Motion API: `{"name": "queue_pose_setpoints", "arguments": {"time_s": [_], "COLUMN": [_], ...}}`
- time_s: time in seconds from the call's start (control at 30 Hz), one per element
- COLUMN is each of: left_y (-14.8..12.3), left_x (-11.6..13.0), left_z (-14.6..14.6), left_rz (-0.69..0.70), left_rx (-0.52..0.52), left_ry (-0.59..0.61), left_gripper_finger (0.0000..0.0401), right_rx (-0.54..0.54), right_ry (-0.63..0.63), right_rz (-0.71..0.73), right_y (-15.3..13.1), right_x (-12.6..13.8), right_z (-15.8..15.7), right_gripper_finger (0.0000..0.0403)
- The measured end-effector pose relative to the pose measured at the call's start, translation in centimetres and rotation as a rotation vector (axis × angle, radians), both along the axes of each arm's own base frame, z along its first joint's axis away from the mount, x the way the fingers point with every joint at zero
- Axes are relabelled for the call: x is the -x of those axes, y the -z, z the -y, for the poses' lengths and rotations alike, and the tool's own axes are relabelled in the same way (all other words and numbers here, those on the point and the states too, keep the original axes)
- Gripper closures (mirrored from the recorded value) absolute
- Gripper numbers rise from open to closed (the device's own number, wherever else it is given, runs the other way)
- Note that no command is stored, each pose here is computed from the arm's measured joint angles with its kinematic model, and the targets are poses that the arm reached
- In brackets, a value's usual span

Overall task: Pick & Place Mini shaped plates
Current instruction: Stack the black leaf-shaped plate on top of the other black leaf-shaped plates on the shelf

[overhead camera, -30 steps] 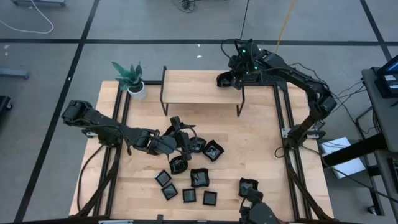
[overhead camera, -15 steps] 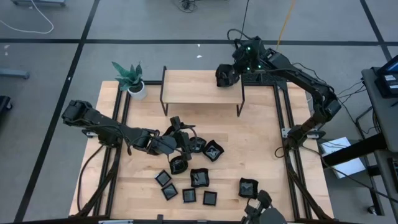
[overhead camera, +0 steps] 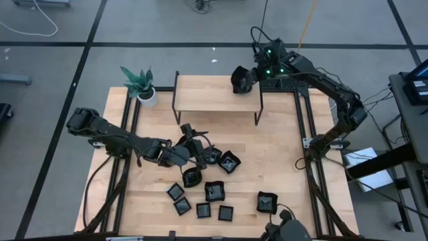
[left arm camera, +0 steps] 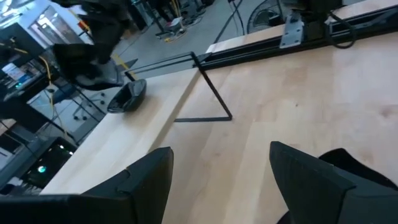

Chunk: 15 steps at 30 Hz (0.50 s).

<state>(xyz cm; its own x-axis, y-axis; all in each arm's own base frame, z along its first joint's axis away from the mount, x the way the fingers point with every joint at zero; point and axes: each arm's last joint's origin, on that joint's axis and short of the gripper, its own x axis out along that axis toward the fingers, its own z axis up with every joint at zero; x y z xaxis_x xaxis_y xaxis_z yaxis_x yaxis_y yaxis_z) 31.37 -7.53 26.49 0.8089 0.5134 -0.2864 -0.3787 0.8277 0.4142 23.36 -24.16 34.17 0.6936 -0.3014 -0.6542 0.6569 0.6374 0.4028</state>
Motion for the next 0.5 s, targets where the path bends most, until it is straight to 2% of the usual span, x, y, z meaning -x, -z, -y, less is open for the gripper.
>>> {"name": "queue_pose_setpoints", "arguments": {"time_s": [0.23,0.4,0.5], "left_y": [0.1,0.3,0.4], "left_x": [0.0,0.1,0.2], "left_z": [0.0,0.0,-0.1], "left_rz": [0.006,-0.015,-0.038], "left_rx": [0.017,0.012,0.004], "left_ry": [-0.008,-0.009,-0.01], "left_gripper_finger": [0.0132,0.0132,0.0132], "right_rx": [-0.125,-0.117,-0.109], "right_ry": [0.112,0.104,0.102], "right_rz": [0.037,0.057,0.082], "right_y": [2.4,4.4,4.5], "right_x": [0.3,-0.3,-0.1], "right_z": [0.4,0.1,-0.5], "right_gripper_finger": [0.0403,0.0392,0.0386]}}
